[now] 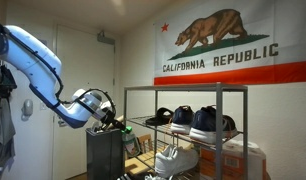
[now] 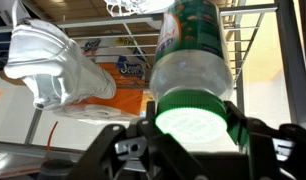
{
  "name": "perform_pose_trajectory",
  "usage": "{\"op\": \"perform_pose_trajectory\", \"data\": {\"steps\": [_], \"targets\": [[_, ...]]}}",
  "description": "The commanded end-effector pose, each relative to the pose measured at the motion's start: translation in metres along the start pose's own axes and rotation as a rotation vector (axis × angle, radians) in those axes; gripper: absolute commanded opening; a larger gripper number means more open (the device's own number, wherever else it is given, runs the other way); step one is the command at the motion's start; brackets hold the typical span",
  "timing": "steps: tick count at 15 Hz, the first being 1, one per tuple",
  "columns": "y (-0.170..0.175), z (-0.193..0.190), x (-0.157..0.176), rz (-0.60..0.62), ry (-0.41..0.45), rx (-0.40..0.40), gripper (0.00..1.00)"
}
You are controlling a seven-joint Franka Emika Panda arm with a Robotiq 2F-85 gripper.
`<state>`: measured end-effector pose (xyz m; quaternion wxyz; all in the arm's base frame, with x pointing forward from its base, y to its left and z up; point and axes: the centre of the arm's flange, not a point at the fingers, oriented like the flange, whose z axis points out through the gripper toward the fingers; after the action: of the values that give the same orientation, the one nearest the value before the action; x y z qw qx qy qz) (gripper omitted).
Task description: Remove the bottle from the black bucket and put it on the second shelf of the shoe rack
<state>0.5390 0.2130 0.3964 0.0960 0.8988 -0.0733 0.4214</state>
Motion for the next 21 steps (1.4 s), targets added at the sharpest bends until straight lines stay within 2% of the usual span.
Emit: {"op": "perform_pose_trajectory", "data": {"steps": [1, 14, 15, 16, 17, 21], "targets": [[0.003, 0.017, 0.011, 0.042, 0.018, 0.036, 0.42], [-0.022, 0.067, 0.046, 0.017, -0.016, 0.054, 0.42], [-0.024, 0.070, 0.046, 0.007, -0.020, 0.054, 0.79], [-0.026, 0.071, 0.046, 0.001, -0.025, 0.055, 0.93], [-0.028, 0.075, 0.044, 0.005, -0.037, 0.056, 0.99], [-0.035, 0.092, 0.031, 0.005, -0.076, 0.049, 1.00]]}}
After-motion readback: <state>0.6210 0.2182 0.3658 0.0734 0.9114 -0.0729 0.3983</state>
